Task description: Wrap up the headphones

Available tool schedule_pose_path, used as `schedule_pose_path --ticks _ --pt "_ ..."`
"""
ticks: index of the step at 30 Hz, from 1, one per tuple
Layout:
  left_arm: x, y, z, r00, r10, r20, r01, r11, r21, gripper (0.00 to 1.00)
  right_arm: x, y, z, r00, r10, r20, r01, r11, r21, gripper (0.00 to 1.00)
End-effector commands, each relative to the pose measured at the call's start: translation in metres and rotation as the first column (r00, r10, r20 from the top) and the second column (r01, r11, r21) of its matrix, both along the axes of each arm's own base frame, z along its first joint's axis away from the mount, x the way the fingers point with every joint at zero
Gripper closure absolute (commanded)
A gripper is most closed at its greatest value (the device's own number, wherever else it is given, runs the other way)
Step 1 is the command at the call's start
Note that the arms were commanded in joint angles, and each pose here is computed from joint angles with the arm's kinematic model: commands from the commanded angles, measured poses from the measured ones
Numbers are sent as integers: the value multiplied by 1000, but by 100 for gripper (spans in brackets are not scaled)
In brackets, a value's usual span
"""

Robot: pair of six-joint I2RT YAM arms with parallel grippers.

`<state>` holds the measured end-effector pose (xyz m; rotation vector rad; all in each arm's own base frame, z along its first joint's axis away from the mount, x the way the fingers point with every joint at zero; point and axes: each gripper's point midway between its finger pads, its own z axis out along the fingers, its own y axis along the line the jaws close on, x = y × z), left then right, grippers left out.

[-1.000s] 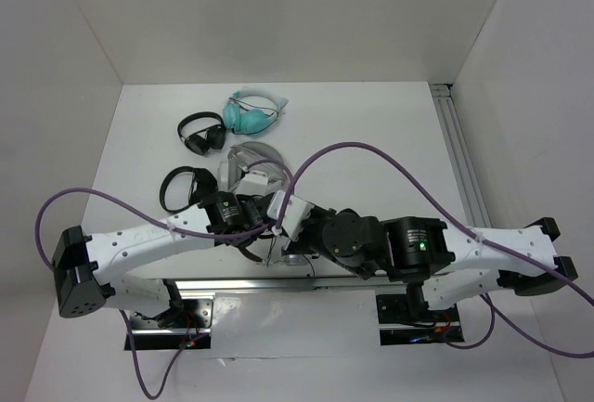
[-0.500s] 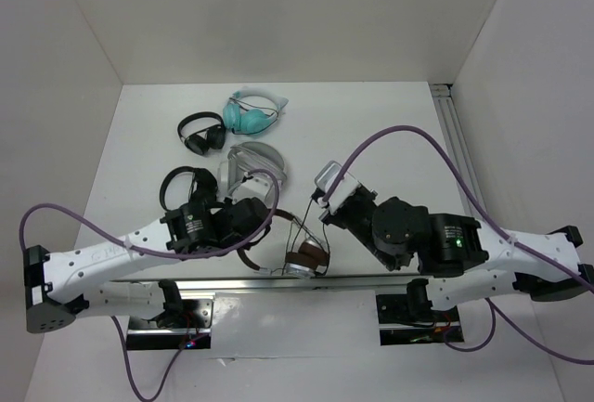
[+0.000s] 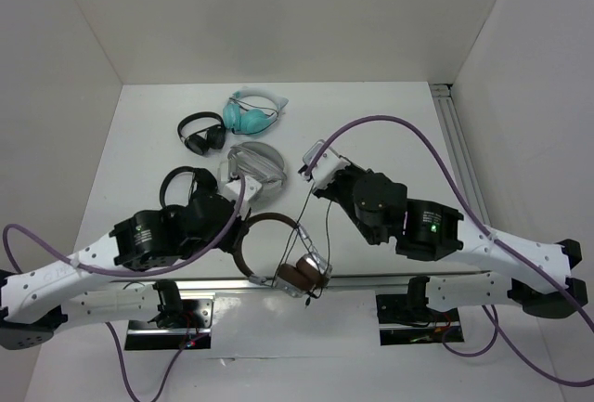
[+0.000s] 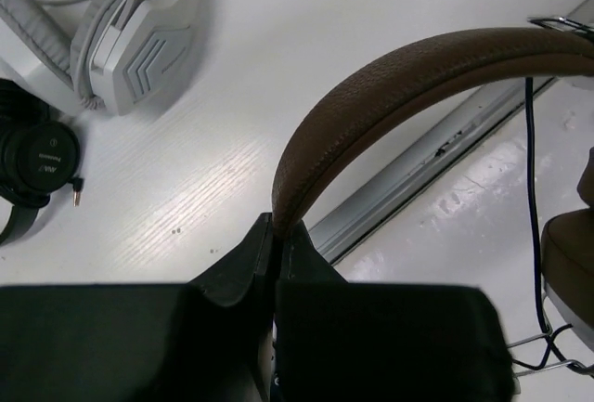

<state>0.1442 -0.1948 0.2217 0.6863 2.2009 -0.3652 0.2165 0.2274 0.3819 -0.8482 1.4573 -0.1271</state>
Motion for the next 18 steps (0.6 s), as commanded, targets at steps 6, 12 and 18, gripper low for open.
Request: schedule_pose_path --ticks 6,12,18 --pt "-5 -3 53 992 -88 87 96 991 -95 100 -13 9 34 990 140 -3 -139 986 96 84" --pt "5 1 90 981 -44 187 75 984 -163 100 15 2 4 998 -53 26 54 998 -20 87" --pt "1 -2 130 964 -77 253 141 959 -245 100 84 -36 -6 939 -338 63 333 940 76 95"
